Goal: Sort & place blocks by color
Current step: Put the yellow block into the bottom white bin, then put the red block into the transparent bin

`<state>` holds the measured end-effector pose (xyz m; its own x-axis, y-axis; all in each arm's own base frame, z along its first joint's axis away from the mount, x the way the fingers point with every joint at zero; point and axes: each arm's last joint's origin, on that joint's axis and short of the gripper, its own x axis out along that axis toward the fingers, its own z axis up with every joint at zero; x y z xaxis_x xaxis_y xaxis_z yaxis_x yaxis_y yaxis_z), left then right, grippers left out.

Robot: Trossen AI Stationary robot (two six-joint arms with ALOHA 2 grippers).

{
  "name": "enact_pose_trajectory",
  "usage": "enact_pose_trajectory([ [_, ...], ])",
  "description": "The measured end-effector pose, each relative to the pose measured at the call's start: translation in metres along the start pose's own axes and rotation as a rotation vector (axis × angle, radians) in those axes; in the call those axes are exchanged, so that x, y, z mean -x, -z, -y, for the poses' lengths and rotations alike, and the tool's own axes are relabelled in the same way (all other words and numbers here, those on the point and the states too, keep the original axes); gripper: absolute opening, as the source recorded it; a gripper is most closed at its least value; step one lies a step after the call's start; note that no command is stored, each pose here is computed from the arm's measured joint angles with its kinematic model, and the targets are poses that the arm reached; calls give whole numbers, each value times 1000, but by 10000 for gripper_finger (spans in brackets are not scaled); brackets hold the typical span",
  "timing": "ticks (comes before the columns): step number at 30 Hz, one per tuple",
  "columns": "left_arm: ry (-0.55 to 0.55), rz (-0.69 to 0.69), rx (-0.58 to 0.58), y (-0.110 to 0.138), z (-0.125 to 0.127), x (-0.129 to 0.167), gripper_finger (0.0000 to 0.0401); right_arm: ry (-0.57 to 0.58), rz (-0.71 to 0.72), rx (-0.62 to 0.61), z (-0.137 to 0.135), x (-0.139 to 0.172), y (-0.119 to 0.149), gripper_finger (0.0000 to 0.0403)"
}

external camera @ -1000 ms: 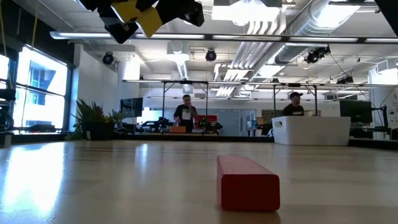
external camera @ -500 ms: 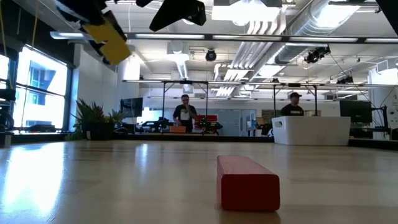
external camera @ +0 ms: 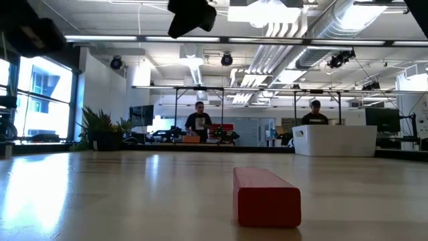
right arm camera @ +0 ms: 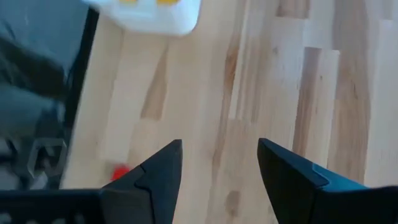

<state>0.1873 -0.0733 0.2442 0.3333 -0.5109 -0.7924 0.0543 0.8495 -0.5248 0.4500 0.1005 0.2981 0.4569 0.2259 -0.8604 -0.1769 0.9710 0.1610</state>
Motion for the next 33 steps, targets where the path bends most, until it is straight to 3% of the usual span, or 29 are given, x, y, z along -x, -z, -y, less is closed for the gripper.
enact_pose_trajectory([
  [7, 120, -168, 84, 21, 28, -10, 107, -54, -55, 227, -2, -13, 10, 195],
  [16, 117, -251, 180, 36, 46, -16, 181, -85, -79, 538, -14, -22, 17, 195],
  [23, 119, -258, 258, 38, 49, -17, 190, -134, -84, 798, -35, -26, 22, 195],
  [29, 111, -240, 368, 33, 46, -16, 182, -165, -164, 875, -48, -52, 33, 195],
  [33, 166, -172, 368, 23, 47, -15, 179, -151, -224, 944, -55, -70, 40, 195],
])
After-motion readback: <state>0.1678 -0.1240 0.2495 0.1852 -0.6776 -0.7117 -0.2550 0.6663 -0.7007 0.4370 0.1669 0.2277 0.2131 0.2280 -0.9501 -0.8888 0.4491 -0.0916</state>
